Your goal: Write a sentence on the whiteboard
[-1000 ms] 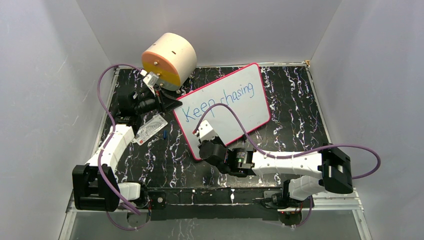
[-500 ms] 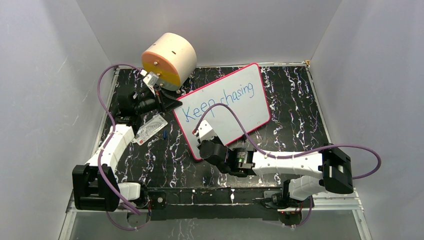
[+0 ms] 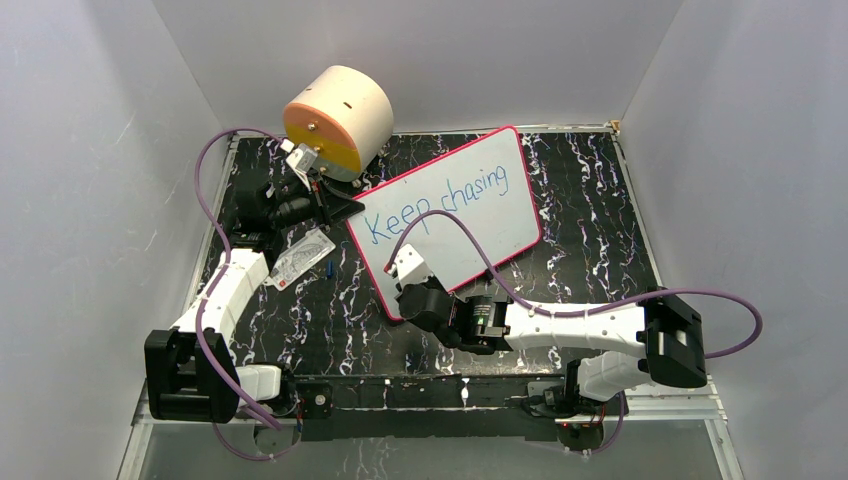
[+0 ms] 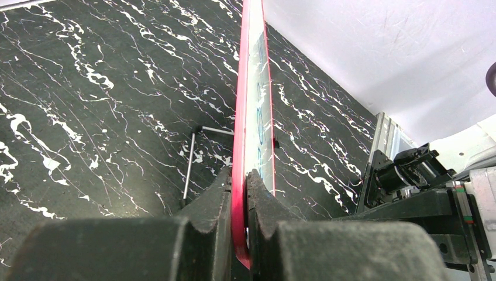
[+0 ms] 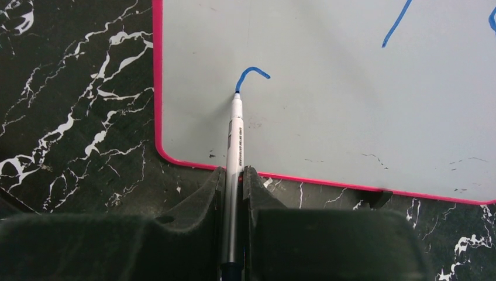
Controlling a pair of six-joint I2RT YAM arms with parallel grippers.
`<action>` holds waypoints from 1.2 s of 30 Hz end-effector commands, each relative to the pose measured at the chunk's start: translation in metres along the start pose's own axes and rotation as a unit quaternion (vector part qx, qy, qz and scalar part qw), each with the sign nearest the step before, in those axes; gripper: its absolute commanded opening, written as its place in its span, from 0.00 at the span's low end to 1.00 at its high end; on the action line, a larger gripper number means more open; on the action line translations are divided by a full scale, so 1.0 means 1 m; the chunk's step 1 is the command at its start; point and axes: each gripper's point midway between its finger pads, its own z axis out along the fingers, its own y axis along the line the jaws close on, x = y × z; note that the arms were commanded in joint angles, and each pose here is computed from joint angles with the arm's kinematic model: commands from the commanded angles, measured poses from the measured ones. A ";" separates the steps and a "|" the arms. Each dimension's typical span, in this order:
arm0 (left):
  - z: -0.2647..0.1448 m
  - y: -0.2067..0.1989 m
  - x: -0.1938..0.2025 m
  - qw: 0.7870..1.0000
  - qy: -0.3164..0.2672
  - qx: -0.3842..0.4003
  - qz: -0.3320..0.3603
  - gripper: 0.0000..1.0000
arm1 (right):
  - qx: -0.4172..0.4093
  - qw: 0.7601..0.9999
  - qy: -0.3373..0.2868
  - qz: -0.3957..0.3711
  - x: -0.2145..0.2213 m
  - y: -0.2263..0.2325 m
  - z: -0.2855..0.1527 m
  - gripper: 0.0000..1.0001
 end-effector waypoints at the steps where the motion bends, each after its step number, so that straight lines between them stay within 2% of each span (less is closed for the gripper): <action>1: 0.005 0.002 0.024 0.999 0.033 0.004 0.013 0.00 | 0.008 1.000 0.003 0.011 -0.006 -0.005 -0.002 0.00; 7: 0.005 0.002 0.025 0.999 0.034 0.005 0.013 0.00 | 0.031 0.999 0.000 0.012 -0.006 -0.016 -0.005 0.00; 16: 0.005 0.002 0.025 0.999 0.034 0.005 0.013 0.00 | 0.053 0.997 -0.037 0.034 -0.020 -0.026 -0.005 0.00; 36: 0.005 0.002 0.025 0.999 0.034 0.005 0.012 0.00 | 0.031 0.994 -0.094 0.049 -0.064 -0.030 -0.009 0.00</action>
